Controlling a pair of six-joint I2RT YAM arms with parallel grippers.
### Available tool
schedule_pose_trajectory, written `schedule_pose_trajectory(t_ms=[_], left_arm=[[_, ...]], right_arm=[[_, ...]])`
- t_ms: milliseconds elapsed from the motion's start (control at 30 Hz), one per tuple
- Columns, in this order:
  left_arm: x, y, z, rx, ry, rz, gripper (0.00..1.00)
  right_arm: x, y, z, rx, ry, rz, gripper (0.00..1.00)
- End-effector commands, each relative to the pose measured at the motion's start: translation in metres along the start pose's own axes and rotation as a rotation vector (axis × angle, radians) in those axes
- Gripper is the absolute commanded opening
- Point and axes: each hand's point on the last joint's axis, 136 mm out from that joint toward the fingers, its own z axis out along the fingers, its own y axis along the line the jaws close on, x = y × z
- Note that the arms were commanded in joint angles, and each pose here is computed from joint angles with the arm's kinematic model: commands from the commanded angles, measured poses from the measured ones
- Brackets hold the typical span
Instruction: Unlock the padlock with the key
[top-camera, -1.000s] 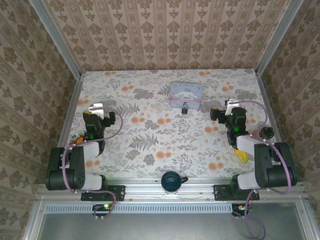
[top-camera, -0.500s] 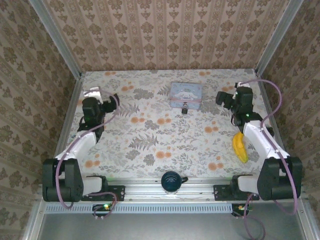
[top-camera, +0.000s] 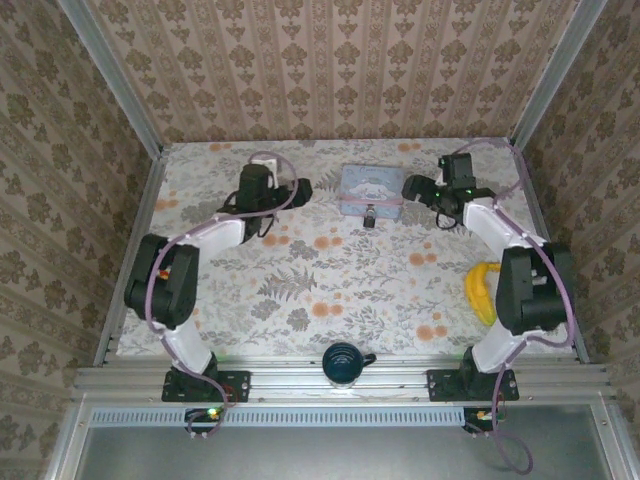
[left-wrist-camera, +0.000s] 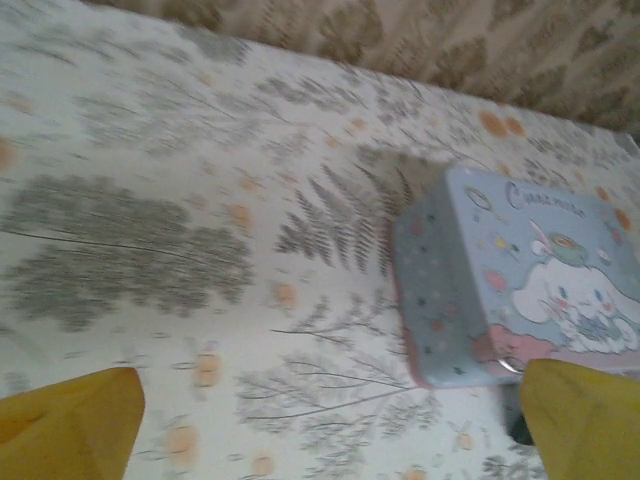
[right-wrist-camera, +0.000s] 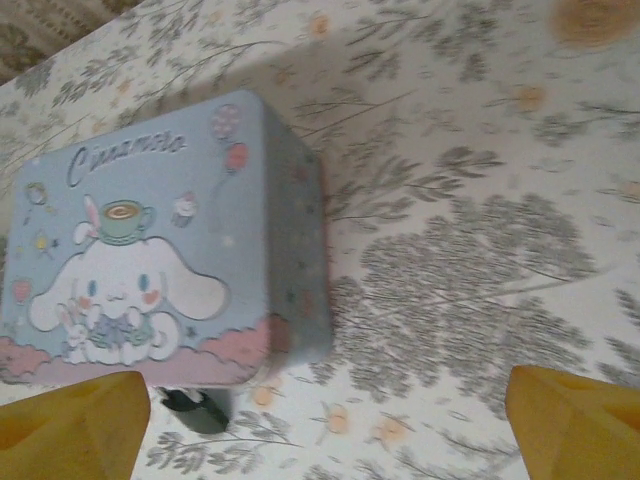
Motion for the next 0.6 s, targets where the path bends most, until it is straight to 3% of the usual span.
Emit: schedule_pose_trajectory(t_ms=[0, 200, 300, 567], left_arm=[[0.004, -0.034, 0.018, 0.096, 0.044, -0.023, 0.92], [0.017, -0.066, 0.051, 0.15, 0.103, -0.004, 0.78], [0.022, -0.076, 0.067, 0.154, 0.126, 0.015, 0.76], [0.052, -0.077, 0.097, 0.139, 0.21, 0.039, 0.63]], right_arm=[[0.007, 0.015, 0.014, -0.026, 0.069, 0.006, 0.89], [0.01, 0.024, 0.04, -0.04, 0.106, 0.02, 0.79], [0.012, 0.031, 0.051, -0.061, 0.125, 0.016, 0.76], [0.031, 0.057, 0.071, -0.101, 0.205, -0.05, 0.68]])
